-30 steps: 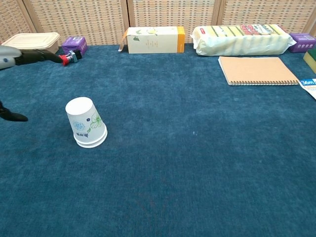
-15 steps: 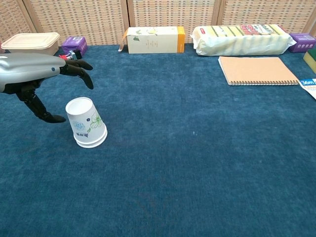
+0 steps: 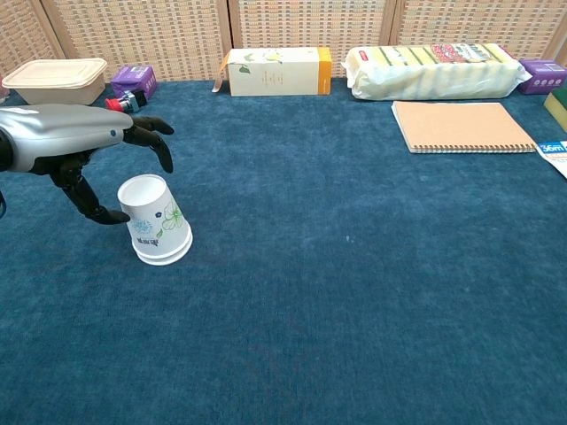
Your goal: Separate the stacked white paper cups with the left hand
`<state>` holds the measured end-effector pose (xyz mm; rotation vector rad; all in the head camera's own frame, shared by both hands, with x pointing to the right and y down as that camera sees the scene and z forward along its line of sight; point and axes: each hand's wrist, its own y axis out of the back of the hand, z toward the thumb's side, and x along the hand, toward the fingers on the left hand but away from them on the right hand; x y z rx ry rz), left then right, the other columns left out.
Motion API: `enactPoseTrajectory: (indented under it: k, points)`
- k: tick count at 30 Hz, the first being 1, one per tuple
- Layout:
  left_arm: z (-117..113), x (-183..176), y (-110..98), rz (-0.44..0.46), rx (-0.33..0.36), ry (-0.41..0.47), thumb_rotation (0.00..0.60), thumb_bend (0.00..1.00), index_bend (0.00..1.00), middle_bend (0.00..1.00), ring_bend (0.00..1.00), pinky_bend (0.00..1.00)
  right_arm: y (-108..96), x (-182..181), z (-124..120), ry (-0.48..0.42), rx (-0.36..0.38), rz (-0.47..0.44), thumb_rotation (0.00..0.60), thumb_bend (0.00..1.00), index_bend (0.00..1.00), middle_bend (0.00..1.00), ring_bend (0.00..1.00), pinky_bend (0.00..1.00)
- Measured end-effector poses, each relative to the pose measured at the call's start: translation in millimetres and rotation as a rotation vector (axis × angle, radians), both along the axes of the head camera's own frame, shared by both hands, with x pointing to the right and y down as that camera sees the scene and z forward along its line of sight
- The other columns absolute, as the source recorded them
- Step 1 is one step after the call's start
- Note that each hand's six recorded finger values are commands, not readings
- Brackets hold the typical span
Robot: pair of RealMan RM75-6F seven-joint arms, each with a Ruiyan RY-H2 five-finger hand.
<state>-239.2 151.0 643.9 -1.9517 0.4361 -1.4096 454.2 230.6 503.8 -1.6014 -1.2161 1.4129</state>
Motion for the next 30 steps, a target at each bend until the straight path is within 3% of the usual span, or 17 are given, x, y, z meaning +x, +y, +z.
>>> enactPoseTrajectory:
  k: [15, 22, 30]
  points:
    - [-19, -1, -5, -0.023, 0.022, 0.026, 0.600, 0.26, 0.38, 0.00, 0.00, 0.03, 0, 0, -1, -0.003, 0.005, 0.001, 0.600, 0.09, 0.04, 0.00, 0.00, 0.00]
    - [-53, -8, -13, -0.047, 0.049, 0.093, 0.600, 0.26, 0.38, 0.00, 0.00, 0.03, 0, -1, 0, -0.001, 0.004, -0.002, 0.600, 0.09, 0.04, 0.00, 0.00, 0.00]
    - [-97, -39, -23, -0.084, 0.130, 0.122, 0.600, 0.26, 0.38, 0.00, 0.00, 0.03, 2, -5, 0, 0.001, 0.002, -0.010, 0.600, 0.09, 0.04, 0.00, 0.00, 0.00]
